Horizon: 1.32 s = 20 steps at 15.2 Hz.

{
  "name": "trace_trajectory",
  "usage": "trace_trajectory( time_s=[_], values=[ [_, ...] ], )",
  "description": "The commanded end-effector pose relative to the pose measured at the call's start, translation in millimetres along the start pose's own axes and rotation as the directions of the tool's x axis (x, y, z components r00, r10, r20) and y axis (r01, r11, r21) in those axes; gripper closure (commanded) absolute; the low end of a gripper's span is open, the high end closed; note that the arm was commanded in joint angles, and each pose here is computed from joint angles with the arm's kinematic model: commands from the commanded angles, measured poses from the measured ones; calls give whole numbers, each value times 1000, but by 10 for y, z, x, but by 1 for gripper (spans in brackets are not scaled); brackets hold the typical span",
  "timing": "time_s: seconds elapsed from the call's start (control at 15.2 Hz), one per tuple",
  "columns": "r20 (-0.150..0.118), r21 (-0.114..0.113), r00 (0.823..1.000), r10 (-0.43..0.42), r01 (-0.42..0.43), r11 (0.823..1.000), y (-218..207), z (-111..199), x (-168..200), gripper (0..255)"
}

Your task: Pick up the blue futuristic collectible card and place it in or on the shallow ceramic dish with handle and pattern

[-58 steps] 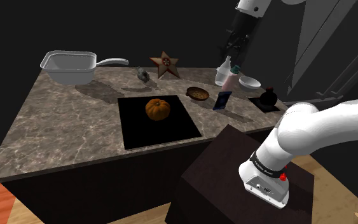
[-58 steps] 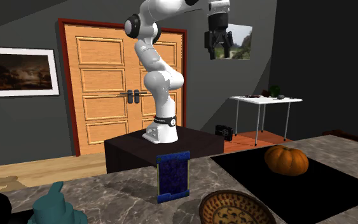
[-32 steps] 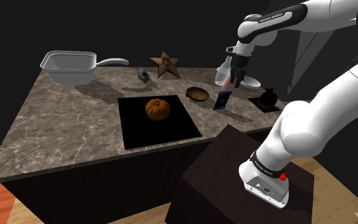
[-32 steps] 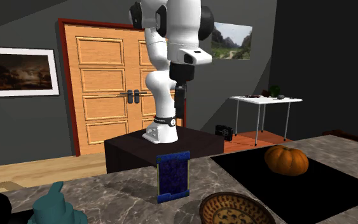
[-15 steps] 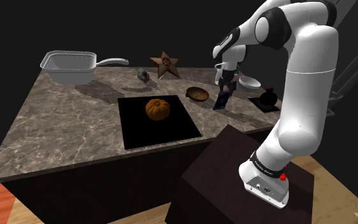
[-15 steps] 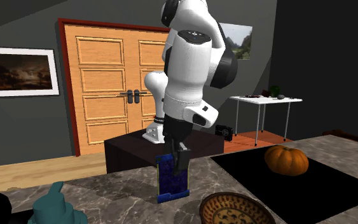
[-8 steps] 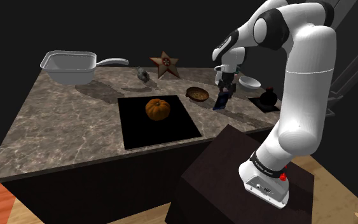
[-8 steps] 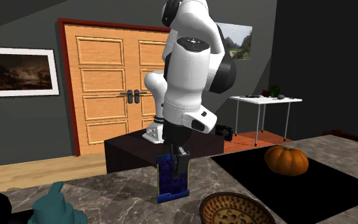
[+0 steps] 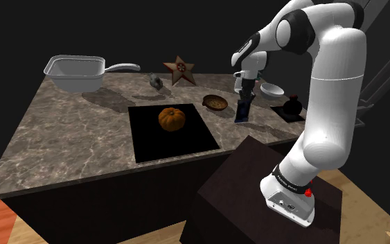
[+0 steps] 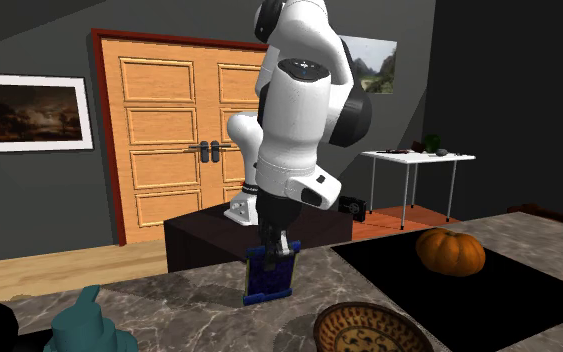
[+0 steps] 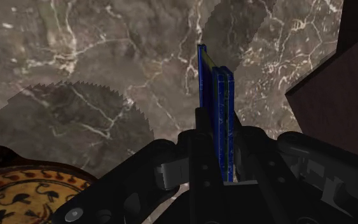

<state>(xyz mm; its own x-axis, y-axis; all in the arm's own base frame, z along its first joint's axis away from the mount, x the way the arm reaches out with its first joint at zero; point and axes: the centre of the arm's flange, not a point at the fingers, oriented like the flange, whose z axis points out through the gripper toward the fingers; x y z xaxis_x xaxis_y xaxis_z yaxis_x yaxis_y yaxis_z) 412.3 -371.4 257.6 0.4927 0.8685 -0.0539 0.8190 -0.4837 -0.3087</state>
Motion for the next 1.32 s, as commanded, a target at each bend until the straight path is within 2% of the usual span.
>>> trace_trajectory(
  time_s=[0.0, 0.2, 1.25],
  values=[
    [0, 0, 1000, 0, 0, 1000, 0, 0, 0, 255],
    [0, 0, 1000, 0, 0, 1000, 0, 0, 0, 255],
    [0, 0, 1000, 0, 0, 1000, -261, -802, -45, 255]
  ],
)
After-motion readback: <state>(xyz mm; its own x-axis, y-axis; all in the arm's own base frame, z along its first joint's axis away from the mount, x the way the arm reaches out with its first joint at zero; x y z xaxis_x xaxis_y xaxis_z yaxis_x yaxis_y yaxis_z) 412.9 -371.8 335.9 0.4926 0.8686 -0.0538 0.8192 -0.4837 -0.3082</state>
